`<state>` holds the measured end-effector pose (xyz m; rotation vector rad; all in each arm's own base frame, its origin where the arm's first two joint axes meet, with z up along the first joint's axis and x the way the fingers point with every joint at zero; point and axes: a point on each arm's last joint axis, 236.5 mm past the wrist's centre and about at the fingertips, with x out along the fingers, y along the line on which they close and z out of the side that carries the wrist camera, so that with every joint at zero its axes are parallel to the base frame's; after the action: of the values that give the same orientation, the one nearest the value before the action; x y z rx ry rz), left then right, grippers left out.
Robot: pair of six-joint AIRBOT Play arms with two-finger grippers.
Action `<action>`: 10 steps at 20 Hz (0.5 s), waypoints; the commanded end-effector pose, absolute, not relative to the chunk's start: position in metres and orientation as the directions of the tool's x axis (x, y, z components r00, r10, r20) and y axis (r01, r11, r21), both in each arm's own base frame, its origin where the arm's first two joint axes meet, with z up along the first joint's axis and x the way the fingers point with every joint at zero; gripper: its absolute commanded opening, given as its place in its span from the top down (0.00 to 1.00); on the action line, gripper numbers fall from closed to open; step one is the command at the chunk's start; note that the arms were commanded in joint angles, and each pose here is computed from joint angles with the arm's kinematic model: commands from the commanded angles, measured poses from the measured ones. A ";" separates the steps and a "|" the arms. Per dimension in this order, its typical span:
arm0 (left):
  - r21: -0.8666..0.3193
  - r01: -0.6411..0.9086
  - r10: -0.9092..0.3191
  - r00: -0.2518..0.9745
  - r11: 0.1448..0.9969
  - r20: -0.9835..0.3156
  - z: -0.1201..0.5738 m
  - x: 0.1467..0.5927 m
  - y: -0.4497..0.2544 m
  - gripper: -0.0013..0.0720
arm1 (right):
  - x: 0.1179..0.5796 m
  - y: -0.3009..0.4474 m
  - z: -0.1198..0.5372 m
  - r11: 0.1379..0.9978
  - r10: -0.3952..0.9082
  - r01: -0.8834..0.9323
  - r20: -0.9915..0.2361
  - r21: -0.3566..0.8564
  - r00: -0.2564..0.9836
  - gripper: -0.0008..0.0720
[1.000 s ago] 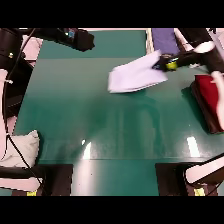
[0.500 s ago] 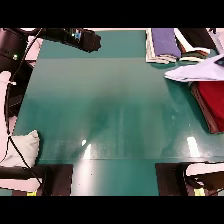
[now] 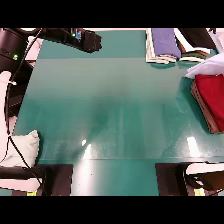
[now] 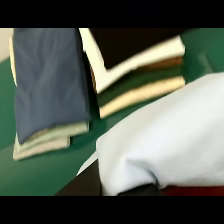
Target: Fold the shirts.
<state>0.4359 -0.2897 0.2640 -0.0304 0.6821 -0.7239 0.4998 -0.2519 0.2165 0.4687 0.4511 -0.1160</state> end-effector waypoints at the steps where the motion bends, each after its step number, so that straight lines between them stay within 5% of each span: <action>1: -0.254 0.601 -0.618 0.536 0.758 -0.575 0.261 0.434 -0.290 0.95 | 0.500 -0.249 0.271 0.941 -0.019 0.136 -0.352 0.309 0.936 0.97; 5: -0.254 0.602 -0.618 0.534 0.757 -0.578 0.261 0.433 -0.289 0.95 | 0.487 -0.231 0.286 0.970 0.027 0.073 -0.399 0.233 0.916 0.97; 10: -0.248 0.609 -0.611 0.509 0.754 -0.607 0.254 0.428 -0.288 0.95 | 0.444 -0.250 0.261 0.985 -0.102 0.163 -0.580 0.053 0.808 0.97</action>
<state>0.4310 -0.2886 0.2583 -0.0200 0.7127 -0.7284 0.4693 -0.2396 0.2734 0.1811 0.4983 -0.0848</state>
